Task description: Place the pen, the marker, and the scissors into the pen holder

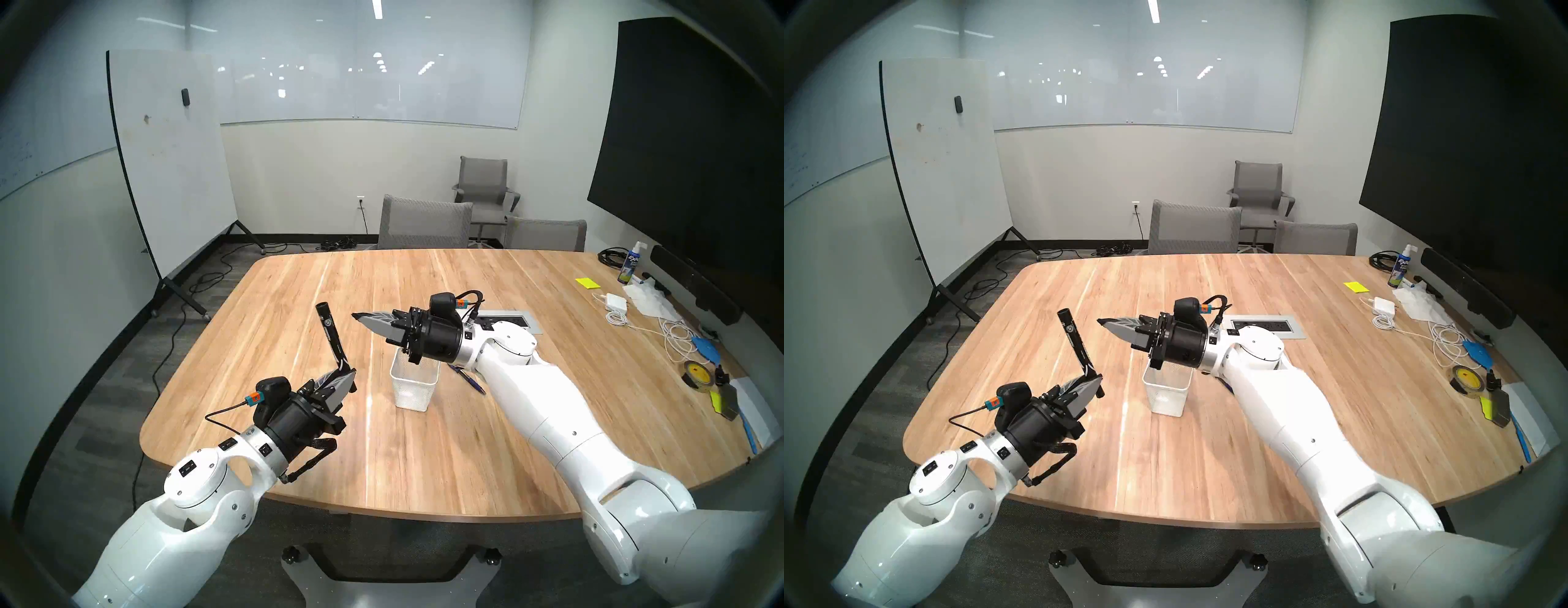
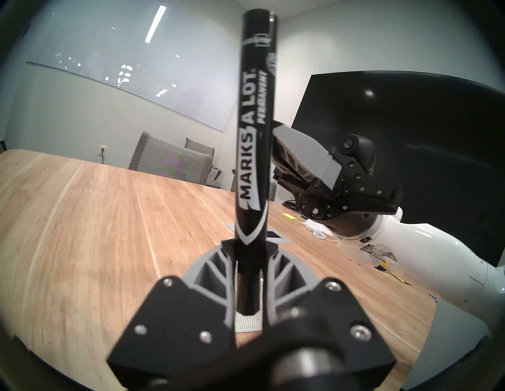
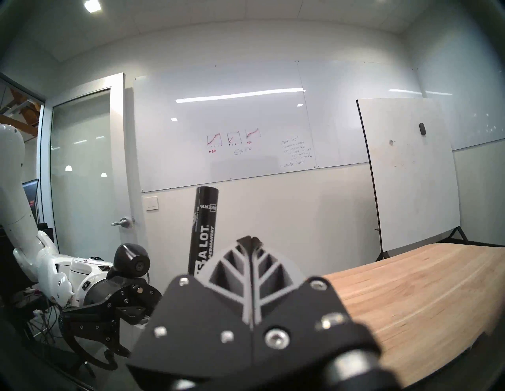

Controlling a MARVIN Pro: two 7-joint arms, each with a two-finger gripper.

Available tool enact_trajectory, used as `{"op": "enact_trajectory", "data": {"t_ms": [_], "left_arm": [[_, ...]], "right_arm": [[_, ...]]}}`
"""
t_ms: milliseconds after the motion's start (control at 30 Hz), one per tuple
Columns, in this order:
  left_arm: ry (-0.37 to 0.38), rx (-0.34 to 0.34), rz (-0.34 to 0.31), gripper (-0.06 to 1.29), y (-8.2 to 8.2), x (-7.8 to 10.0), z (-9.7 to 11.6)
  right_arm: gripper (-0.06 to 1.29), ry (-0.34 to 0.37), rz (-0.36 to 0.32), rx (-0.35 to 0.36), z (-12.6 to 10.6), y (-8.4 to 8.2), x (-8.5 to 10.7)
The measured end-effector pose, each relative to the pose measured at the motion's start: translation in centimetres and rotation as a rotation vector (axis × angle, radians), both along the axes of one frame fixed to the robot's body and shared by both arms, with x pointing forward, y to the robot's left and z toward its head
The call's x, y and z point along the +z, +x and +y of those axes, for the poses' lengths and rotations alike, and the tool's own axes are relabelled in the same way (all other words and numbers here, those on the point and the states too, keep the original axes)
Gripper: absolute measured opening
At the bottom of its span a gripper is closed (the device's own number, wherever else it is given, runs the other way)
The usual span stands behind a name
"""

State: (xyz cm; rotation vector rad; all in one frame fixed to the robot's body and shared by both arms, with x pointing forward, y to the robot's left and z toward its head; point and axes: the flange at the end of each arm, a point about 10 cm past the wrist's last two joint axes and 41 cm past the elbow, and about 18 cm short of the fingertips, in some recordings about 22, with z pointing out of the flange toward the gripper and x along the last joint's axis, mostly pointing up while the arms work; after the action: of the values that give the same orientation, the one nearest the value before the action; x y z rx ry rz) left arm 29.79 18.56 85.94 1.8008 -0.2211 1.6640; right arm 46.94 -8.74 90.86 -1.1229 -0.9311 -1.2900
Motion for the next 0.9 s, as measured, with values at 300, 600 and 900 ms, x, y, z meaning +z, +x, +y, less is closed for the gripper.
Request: {"op": "enact_trajectory", "data": {"t_ms": [300,600,900], "left_arm": [[0.0,0.0,0.0,0.15,0.0,0.0,0.0],[0.0,0.0,0.0,0.15,0.0,0.0,0.0],[0.0,0.0,0.0,0.15,0.0,0.0,0.0]], "right_arm": [[-0.03,0.001,-0.023,-0.012,-0.1,-0.1,0.1],[1.23,-0.007,-0.055,-0.019,-0.7,-0.8,0.3],[1.23,-0.022,-0.088,-0.005,-0.7,-1.7,0.5]]}}
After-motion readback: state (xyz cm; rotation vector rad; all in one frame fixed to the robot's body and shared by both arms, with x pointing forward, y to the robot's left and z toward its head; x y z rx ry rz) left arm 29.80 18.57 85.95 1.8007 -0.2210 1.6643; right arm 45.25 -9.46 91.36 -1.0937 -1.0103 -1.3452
